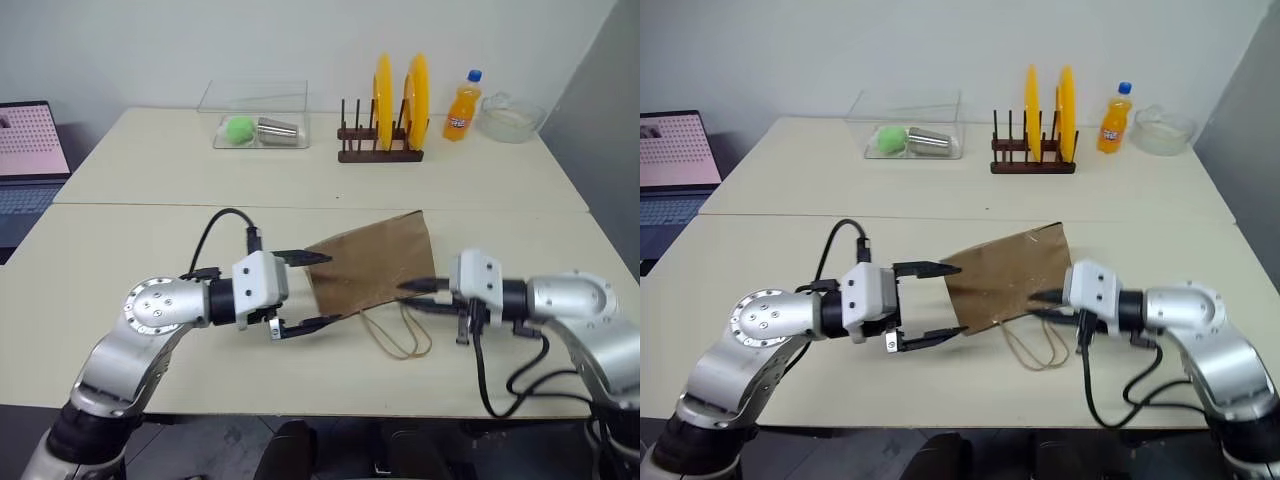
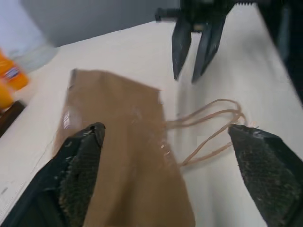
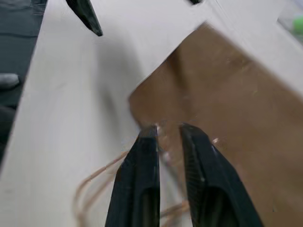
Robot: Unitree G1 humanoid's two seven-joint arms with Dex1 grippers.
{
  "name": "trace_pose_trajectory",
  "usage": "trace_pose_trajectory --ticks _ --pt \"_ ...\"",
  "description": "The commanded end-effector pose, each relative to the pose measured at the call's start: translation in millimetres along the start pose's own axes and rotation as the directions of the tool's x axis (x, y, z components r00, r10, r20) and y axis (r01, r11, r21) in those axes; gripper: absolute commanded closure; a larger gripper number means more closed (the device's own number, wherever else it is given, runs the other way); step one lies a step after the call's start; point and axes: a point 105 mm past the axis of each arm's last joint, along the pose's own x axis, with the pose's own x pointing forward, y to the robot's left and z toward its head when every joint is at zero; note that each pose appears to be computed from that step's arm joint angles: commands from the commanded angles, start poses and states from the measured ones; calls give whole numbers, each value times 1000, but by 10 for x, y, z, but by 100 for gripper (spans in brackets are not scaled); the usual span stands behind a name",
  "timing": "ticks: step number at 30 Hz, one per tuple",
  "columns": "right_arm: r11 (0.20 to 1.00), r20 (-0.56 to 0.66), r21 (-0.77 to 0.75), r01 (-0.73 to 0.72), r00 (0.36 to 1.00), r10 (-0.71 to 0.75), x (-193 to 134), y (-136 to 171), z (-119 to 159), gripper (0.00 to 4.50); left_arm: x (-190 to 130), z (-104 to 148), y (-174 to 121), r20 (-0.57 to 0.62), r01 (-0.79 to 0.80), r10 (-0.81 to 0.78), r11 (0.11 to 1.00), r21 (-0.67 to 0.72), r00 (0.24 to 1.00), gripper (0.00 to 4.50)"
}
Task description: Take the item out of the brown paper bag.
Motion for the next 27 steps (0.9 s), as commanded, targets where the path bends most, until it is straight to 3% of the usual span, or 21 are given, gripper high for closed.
trace_pose_trajectory --ticks 1,7,17,27 --pt "999 -42 11 36 998 -35 -122 146 39 327 147 -22 -60 -14 101 -101 993 54 995 0" --pt "992 -115 114 55 993 -41 -179 402 -84 327 436 -260 -108 -86 215 -203 961 172 975 0" --pt "982 -146 138 131 983 -110 -260 451 -83 327 717 -554 -127 -140 286 -253 901 327 957 0" --pt "971 -180 166 171 974 -141 -368 495 -142 327 838 -499 -68 -54 257 -251 938 234 966 0"
